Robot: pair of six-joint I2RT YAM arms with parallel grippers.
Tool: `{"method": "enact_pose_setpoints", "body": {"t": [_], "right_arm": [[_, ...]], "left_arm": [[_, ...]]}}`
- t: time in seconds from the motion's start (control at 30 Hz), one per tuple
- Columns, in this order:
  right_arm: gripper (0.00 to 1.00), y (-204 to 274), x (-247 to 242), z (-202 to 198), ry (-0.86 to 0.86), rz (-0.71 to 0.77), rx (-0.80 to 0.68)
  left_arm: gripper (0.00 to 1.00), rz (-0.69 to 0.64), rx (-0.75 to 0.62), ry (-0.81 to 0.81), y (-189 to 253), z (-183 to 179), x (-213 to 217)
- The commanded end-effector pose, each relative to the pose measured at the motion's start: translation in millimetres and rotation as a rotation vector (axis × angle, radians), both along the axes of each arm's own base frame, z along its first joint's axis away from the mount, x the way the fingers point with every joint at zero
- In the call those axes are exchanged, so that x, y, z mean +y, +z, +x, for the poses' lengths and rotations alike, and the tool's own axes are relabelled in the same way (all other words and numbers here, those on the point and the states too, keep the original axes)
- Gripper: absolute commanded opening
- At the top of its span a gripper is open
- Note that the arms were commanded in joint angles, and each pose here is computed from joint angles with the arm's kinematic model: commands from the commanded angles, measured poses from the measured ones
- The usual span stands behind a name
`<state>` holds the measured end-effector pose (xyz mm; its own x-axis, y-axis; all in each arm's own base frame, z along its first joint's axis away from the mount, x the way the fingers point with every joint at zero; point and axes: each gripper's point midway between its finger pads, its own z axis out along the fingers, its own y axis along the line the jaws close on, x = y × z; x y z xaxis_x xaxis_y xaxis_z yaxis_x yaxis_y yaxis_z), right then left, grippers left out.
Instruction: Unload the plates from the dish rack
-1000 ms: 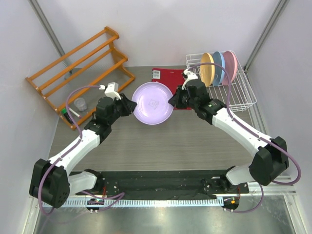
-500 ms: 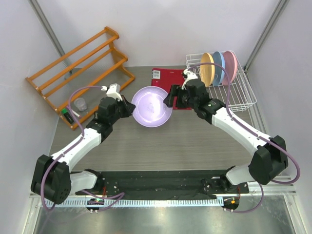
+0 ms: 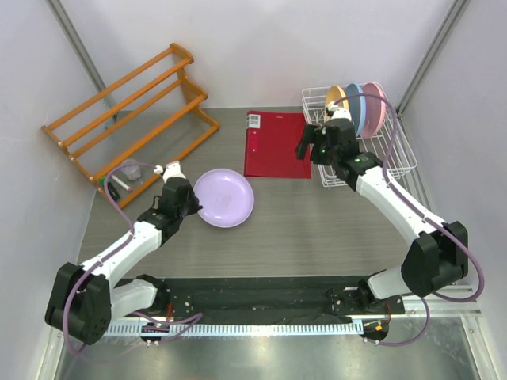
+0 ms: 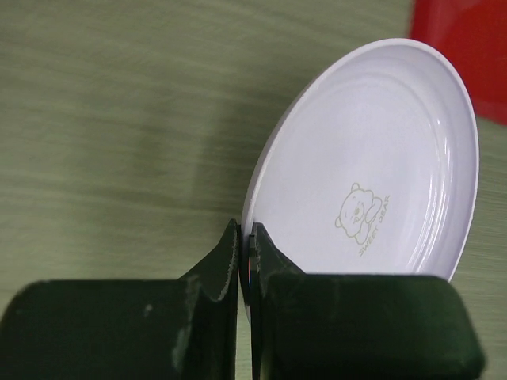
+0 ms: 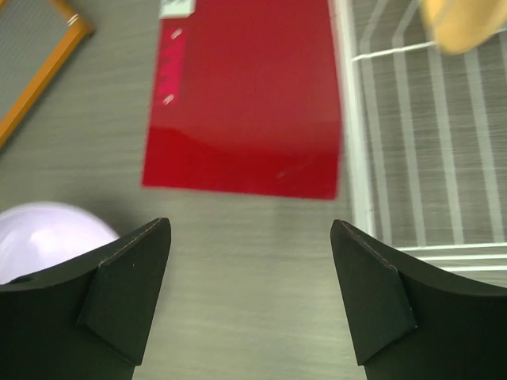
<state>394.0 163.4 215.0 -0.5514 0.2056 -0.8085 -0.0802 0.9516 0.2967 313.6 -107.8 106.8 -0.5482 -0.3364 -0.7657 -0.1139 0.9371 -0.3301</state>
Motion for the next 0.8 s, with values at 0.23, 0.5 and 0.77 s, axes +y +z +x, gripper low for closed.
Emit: {"method": "enact_pose_setpoints", "body": {"t": [0.23, 0.5, 0.77], "right_arm": [[0.88, 37.8, -88.5, 64.1, -0.307, -0.239, -0.121], [0.87, 57.3, -129.2, 111.6, -0.455, -0.466, -0.161], [0.84, 46.0, -143.9, 175.5, -0.474, -0.574, -0.152]], "left_arm": [[0.0, 0.219, 0.086, 0.26, -29.9, 3.5, 55.3], [0.4, 0.229, 0.131, 0.246, -36.8, 13.5, 48.2], [0.83, 0.157, 0.068, 0.206, -13.2, 17.6, 36.6]]}}
